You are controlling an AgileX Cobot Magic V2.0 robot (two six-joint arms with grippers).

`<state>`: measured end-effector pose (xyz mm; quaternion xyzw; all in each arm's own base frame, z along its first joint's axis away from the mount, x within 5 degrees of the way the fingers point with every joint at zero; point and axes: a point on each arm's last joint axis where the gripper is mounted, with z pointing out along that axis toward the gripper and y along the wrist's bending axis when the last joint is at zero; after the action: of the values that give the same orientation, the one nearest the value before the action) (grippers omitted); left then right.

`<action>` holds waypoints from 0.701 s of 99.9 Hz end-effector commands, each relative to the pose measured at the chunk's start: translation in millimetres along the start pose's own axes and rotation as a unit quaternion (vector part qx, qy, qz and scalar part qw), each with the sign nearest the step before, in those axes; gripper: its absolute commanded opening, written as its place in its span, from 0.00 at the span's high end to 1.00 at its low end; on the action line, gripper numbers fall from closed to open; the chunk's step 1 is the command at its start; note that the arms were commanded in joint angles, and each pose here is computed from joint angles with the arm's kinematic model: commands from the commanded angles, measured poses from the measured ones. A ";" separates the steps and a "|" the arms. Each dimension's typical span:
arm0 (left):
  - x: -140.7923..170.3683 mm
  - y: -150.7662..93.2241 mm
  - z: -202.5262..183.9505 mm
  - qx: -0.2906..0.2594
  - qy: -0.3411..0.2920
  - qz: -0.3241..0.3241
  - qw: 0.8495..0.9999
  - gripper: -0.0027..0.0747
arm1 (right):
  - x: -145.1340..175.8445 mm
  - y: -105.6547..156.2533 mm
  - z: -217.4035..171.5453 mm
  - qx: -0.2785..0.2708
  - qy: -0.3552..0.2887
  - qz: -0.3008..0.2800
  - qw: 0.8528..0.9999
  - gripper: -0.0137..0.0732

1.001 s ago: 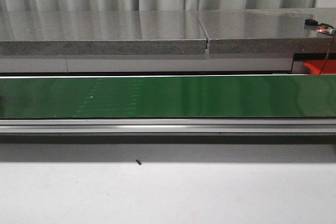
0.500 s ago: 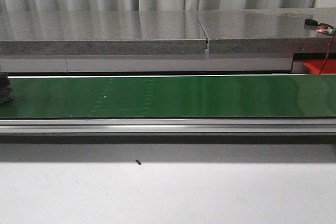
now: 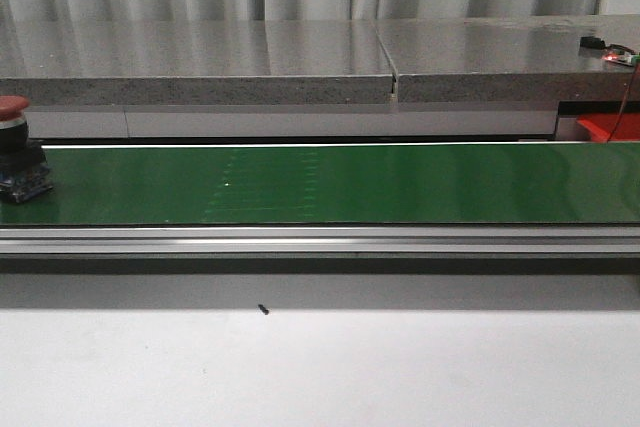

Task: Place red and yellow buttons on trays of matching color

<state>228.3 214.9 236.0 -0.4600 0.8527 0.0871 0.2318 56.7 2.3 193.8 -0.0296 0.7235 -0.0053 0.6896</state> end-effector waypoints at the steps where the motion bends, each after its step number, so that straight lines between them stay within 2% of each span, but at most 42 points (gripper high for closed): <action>1: -12.8 -1.0 -8.2 0.008 -0.039 -0.006 0.999 0.28 | -13.5 -1.3 -2.6 0.006 -0.056 -0.002 0.998 0.92; 41: -10.9 -2.6 23.1 0.003 -0.014 -0.003 1.000 0.28 | -13.5 -1.3 -2.6 0.006 -0.056 -0.002 0.998 0.92; 70: -12.3 -3.8 31.2 0.007 -0.020 -0.003 1.000 0.28 | -13.5 -1.3 -2.6 0.006 -0.056 -0.002 0.998 0.92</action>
<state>242.0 227.1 194.4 -0.4591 0.8621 0.0786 0.1996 56.7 2.3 193.8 -0.0296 0.7235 -0.0053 0.6896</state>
